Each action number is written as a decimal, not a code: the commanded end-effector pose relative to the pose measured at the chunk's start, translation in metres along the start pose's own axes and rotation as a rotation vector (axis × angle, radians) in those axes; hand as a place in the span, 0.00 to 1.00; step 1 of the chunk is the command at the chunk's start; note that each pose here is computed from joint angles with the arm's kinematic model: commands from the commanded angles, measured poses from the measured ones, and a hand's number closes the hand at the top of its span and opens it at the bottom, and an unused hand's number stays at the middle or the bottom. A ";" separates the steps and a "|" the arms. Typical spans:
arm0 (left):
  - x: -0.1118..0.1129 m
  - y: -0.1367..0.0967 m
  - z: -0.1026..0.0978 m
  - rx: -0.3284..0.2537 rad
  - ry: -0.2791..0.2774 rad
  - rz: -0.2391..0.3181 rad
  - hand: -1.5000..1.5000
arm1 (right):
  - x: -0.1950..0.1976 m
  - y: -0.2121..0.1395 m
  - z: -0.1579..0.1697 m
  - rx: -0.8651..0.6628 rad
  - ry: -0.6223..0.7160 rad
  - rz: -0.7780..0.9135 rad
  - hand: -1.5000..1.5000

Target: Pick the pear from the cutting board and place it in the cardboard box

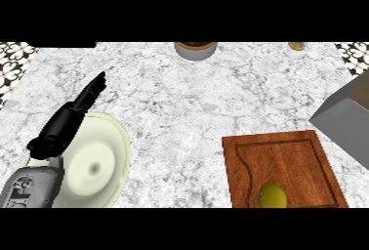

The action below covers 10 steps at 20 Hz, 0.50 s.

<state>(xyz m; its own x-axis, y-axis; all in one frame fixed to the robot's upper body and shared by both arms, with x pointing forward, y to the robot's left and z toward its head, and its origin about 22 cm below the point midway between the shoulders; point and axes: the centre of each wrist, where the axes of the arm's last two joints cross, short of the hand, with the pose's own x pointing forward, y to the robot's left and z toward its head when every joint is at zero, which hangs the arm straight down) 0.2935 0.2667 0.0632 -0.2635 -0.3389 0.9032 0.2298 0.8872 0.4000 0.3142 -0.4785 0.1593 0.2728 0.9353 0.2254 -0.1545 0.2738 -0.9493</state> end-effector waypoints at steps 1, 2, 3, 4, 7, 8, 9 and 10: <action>0.007 0.000 -0.011 -0.007 0.000 -0.008 0.50 | -0.031 0.009 -0.007 0.137 0.015 0.006 0.00; 0.004 -0.004 -0.004 -0.003 -0.015 0.006 0.50 | -0.026 0.020 -0.014 0.171 -0.043 -0.043 0.00; -0.004 0.001 -0.006 0.003 -0.001 -0.011 0.50 | -0.033 0.029 -0.008 0.196 -0.088 -0.020 0.00; -0.005 -0.008 0.007 0.012 0.003 -0.003 0.50 | -0.043 0.017 -0.005 0.182 -0.113 -0.034 0.00; 0.002 0.019 0.000 -0.001 0.003 -0.006 0.50 | -0.041 0.000 -0.009 0.142 -0.220 -0.119 0.00; 0.000 -0.005 -0.004 0.010 -0.004 0.003 0.50 | -0.036 -0.003 -0.011 0.067 -0.278 -0.183 0.00; 0.002 -0.017 -0.004 -0.006 0.010 -0.001 0.50 | -0.013 -0.011 -0.019 0.021 -0.326 -0.243 0.00; 0.005 0.002 -0.005 0.016 0.016 0.006 0.50 | -0.032 -0.003 -0.010 -0.063 -0.368 -0.343 0.00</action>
<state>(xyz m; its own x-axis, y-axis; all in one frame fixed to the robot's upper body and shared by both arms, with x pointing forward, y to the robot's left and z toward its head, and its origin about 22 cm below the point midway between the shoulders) 0.2968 0.2624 0.0652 -0.2585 -0.3389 0.9046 0.2259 0.8893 0.3977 0.3172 -0.5069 0.1495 0.0738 0.8997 0.4302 -0.1939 0.4361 -0.8788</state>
